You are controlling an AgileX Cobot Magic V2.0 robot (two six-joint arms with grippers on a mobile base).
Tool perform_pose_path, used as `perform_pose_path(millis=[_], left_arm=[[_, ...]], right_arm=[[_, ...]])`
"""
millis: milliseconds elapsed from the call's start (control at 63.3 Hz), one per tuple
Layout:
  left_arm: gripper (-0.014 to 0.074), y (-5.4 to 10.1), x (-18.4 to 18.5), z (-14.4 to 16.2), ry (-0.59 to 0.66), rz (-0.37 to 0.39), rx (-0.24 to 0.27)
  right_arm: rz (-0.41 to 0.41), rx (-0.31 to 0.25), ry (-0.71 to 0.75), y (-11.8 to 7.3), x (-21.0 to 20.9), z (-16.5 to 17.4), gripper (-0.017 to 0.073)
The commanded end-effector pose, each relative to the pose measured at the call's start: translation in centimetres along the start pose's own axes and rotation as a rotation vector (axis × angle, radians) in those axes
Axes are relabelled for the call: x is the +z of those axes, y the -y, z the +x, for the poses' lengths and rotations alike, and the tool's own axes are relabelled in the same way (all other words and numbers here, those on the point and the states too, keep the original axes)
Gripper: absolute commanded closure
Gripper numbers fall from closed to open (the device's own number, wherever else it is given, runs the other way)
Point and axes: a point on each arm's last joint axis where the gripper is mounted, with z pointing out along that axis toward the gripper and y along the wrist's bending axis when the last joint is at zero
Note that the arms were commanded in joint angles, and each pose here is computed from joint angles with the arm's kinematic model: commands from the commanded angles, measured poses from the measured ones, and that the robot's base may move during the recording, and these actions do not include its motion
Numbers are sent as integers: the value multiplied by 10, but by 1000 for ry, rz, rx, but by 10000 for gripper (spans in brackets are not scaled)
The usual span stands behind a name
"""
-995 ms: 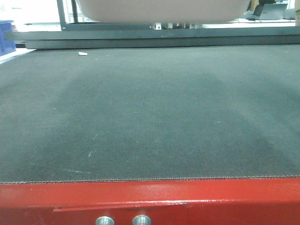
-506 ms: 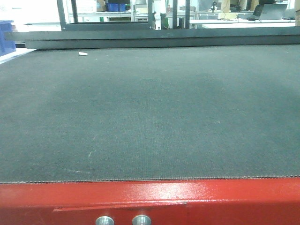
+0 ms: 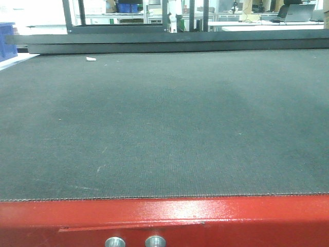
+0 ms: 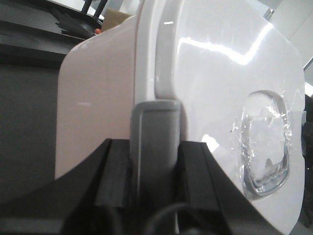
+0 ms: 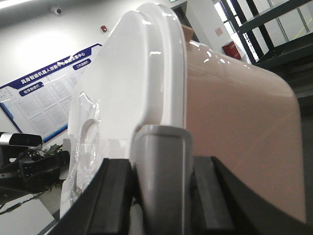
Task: Grab white bin and place on right shelf
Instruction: 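Hold the lifted bin steady with both grippers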
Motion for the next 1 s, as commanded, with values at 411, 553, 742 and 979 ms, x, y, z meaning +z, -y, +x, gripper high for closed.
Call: perform_pose_path(millis=[411,553,742,979], left_arm=[[720,53,-8,9,-141,307,103],[720,53,-8,9,-141,307,103],[720,53,-8,9,-141,307,103],[720,53,-8,9,-140,306,103]], right_arm=[[-364,-53,-136,-52,-8,9,491],[-364,-53,-136,-52,-8,9,491],[-364,-53,-136,-52,-8,8,491],[-365,-54,-136,-52,-8,8,491]])
